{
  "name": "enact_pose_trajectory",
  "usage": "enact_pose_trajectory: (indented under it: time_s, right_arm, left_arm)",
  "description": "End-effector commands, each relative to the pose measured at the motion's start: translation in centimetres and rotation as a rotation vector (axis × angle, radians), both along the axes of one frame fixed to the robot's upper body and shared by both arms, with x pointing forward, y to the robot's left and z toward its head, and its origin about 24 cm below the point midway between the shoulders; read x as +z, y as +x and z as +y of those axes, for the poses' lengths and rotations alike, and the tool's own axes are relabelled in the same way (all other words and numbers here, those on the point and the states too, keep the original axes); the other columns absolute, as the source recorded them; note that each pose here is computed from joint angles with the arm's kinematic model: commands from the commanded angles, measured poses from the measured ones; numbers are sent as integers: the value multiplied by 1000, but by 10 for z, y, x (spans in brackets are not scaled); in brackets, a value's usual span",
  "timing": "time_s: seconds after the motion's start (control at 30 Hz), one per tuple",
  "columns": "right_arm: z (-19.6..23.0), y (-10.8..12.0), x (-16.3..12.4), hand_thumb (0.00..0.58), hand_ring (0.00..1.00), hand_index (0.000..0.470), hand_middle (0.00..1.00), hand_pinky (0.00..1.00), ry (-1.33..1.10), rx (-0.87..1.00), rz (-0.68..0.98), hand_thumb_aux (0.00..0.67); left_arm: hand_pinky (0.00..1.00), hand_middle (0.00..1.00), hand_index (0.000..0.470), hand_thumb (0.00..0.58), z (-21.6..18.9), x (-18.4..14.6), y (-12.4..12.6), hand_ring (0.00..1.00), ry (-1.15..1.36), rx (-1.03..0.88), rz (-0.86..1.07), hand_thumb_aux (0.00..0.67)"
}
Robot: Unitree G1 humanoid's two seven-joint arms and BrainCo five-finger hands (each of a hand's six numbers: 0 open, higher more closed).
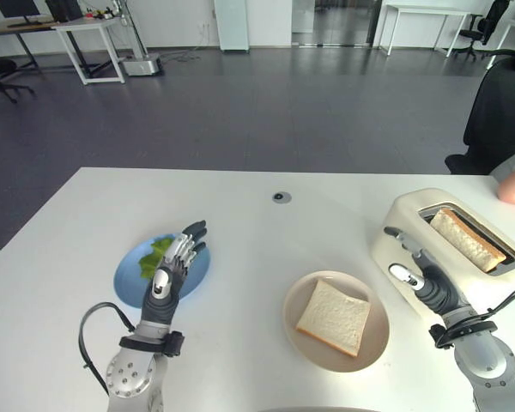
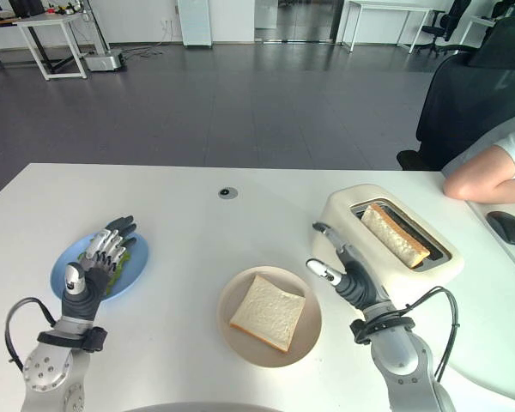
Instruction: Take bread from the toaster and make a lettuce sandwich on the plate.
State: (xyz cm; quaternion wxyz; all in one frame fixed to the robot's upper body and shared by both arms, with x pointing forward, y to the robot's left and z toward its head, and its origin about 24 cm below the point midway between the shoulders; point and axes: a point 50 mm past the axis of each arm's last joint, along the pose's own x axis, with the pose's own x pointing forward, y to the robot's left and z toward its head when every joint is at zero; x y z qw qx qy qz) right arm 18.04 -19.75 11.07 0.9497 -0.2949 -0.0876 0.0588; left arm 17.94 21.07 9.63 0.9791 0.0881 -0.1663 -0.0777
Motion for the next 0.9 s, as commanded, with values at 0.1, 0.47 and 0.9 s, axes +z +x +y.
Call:
enact_pose_trajectory:
  time_s: [0.1,0.47,0.9]
  right_arm:
    - [15,-12,-26,0,0,0,0,0,341,-26,68,0]
    - [23,-19,-45,0,0,0,0,0,480,-48,134,0]
    - [23,-20,-44,0,0,0,0,0,486,-49,122,0]
  left_arm:
    - [0,0,0,0,46,27,36,0,434,81,-44,0]
    - [0,0,0,0,124,-13,64,0,1447,202,204,0]
    - [0,0,173,349,127,-38,58,0,1602,166,279,247]
